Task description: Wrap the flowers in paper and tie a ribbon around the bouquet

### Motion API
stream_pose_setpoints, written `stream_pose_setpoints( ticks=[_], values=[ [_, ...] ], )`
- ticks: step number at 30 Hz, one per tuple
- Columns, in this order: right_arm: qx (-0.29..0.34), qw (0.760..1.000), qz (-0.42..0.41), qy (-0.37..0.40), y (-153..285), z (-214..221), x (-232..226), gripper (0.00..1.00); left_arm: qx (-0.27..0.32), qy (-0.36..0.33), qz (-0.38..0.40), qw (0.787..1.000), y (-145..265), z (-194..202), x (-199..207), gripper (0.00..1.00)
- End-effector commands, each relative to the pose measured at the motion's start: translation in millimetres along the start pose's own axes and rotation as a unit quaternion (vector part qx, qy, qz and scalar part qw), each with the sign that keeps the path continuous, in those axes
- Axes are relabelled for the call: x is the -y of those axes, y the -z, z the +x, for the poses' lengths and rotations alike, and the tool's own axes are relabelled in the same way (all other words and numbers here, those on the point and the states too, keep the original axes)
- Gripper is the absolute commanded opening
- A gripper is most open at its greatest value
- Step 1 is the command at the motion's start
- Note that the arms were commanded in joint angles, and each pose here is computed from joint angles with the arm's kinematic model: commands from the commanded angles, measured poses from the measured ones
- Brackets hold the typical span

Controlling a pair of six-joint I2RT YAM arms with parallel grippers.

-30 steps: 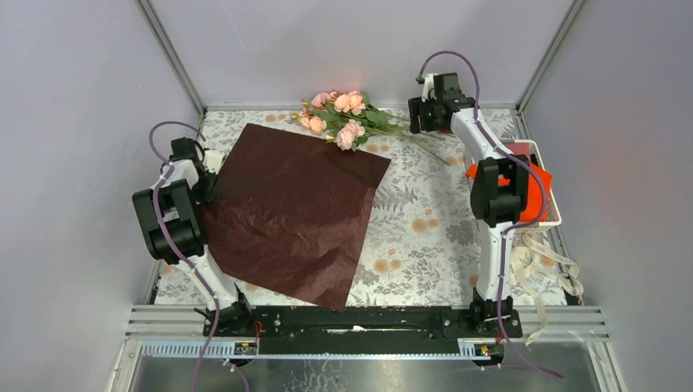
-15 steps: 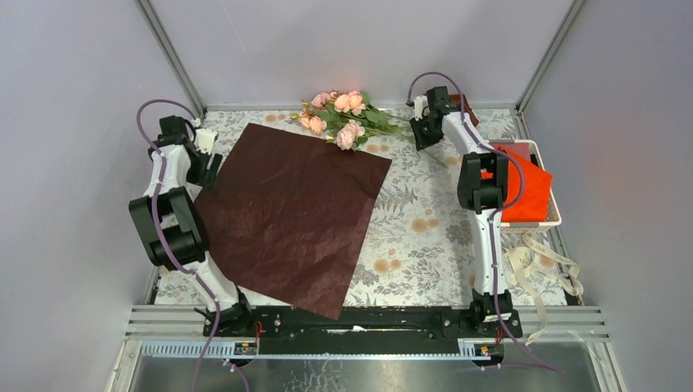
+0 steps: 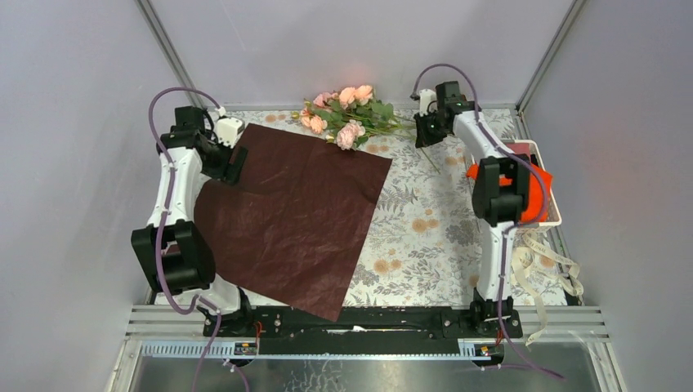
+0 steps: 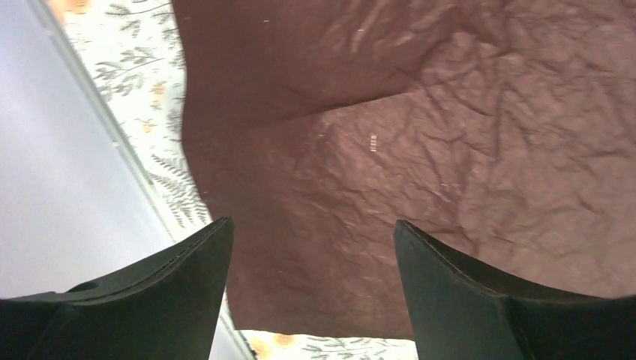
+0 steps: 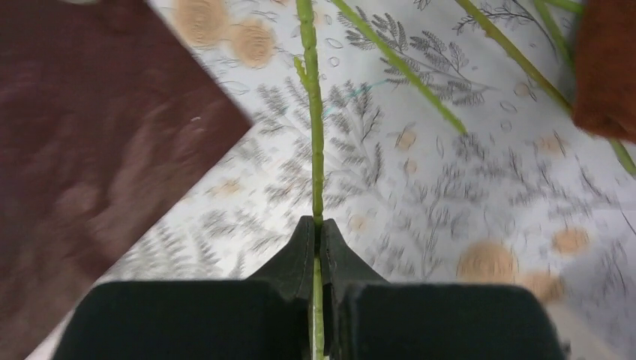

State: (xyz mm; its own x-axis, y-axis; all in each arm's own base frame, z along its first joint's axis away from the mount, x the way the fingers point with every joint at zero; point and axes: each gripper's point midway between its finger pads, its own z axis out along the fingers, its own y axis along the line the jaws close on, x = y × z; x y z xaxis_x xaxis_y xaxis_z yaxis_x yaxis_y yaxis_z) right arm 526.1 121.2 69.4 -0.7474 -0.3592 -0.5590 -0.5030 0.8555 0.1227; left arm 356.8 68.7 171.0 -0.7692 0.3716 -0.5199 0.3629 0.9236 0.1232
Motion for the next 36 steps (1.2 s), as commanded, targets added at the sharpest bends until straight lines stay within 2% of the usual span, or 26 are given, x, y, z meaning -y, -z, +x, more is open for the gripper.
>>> stream_pose_setpoints(
  ticks=[1, 4, 7, 9, 13, 17, 21, 24, 28, 29, 30, 31, 32, 35, 36],
  values=[
    [0.226, 0.974, 0.008, -0.026, 124.6, -98.1, -35.1, 0.0, 0.058, 0.013, 0.064, 0.996, 28.2, -24.4, 28.5, 0.85],
    [0.324, 0.943, 0.002, -0.07, 171.6, -115.0, -52.0, 0.0, 0.105, 0.022, 0.09, 0.99, 47.8, -46.1, 40.4, 0.86],
    [0.385, 0.917, -0.019, -0.104, 194.3, -120.9, -81.2, 0.0, 0.171, 0.034, 0.135, 0.975, 75.5, -75.9, 59.2, 0.91],
    [0.411, 0.905, -0.034, -0.101, 195.9, -120.0, -116.3, 0.0, 0.229, 0.047, 0.192, 0.953, 98.2, -103.2, 80.5, 0.98],
    [0.453, 0.875, -0.126, -0.115, 190.5, -119.3, -212.2, 0.0, 0.304, 0.074, 0.272, 0.91, 126.1, -150.3, 124.2, 0.99],
    [0.45, 0.864, -0.195, -0.115, 174.8, -115.8, -292.0, 0.0, 0.346, 0.095, 0.317, 0.878, 128.3, -182.9, 165.5, 0.99],
    [0.436, 0.853, -0.266, -0.11, 168.7, -110.1, -351.8, 0.0, 0.335, 0.141, 0.317, 0.876, 98.4, -195.1, 175.3, 0.99],
    [0.407, 0.863, -0.288, -0.082, 156.7, -99.2, -384.5, 0.0, 0.331, 0.206, 0.276, 0.878, 70.6, -192.6, 160.1, 0.99],
    [0.379, 0.87, -0.307, -0.07, 144.1, -86.7, -401.5, 0.0, 0.351, 0.211, 0.294, 0.864, 72.8, -193.9, 165.3, 0.99],
    [0.373, 0.871, -0.312, -0.068, 141.2, -84.0, -403.6, 0.0, 0.349, 0.215, 0.299, 0.862, 72.7, -195.2, 166.0, 0.96],
    [0.367, 0.871, -0.319, -0.065, 139.0, -81.2, -406.0, 0.0, 0.349, 0.218, 0.302, 0.86, 72.0, -196.6, 166.0, 0.89],
    [0.362, 0.871, -0.326, -0.057, 137.7, -78.1, -408.4, 0.0, 0.346, 0.219, 0.304, 0.86, 69.9, -196.8, 166.8, 0.78],
    [0.355, 0.871, -0.335, -0.046, 137.8, -74.8, -412.7, 0.0, 0.342, 0.223, 0.308, 0.86, 67.8, -196.4, 167.6, 0.63],
    [0.324, 0.878, -0.353, 0.0, 136.1, -60.9, -420.6, 0.0, 0.301, 0.245, 0.32, 0.864, 54.4, -186.5, 172.2, 0.03],
    [0.319, 0.878, -0.356, 0.016, 136.2, -57.3, -418.6, 0.0, 0.285, 0.255, 0.322, 0.866, 50.6, -182.1, 173.4, 0.0]
  ],
)
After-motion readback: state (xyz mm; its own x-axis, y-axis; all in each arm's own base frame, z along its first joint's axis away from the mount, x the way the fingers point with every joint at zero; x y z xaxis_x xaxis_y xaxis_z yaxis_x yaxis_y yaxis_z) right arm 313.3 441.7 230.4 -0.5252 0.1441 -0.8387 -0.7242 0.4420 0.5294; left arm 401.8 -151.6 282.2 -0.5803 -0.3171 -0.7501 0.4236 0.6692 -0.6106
